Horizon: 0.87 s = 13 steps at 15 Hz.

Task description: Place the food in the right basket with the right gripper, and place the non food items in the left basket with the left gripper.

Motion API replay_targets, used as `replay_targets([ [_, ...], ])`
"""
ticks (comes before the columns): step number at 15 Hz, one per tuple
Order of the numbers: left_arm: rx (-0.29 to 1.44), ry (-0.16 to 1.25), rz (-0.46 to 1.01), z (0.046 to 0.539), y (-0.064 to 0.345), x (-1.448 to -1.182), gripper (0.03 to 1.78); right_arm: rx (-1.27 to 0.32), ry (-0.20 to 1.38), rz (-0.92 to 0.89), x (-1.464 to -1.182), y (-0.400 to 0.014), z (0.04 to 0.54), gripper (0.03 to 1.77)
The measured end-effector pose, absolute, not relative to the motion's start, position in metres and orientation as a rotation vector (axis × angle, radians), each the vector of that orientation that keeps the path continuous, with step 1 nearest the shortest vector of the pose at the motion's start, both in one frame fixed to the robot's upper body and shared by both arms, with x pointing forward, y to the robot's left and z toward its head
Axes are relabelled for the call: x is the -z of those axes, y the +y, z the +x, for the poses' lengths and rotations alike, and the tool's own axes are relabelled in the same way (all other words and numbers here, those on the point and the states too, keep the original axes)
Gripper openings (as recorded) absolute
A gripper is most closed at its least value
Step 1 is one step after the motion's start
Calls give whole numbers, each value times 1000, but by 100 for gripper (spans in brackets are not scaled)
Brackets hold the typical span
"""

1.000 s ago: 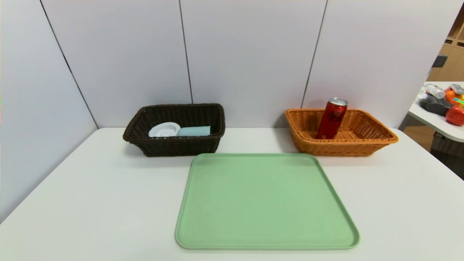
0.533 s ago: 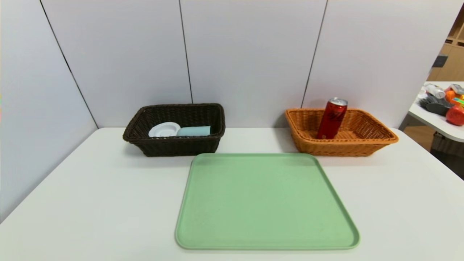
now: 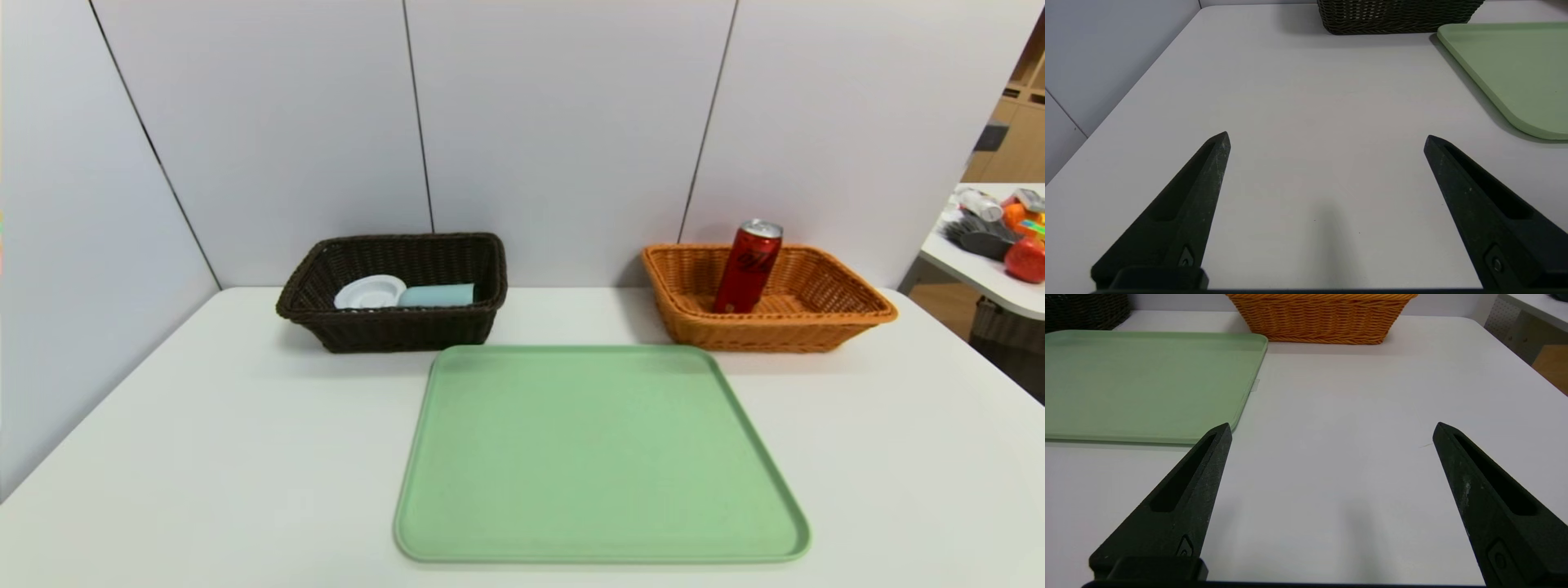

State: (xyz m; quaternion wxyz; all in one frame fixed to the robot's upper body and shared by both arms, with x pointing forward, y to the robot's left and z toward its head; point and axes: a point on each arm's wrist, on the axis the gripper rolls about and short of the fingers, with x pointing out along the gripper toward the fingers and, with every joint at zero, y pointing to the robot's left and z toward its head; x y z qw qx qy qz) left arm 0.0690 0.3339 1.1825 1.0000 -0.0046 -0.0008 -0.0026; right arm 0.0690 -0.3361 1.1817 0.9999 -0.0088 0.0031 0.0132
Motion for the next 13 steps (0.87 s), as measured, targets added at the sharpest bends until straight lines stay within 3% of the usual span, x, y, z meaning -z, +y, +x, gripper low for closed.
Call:
replay_targets([
  [13, 6, -2, -9, 69, 334, -1183, 169, -1, 7, -10, -1182, -337, 69, 170],
])
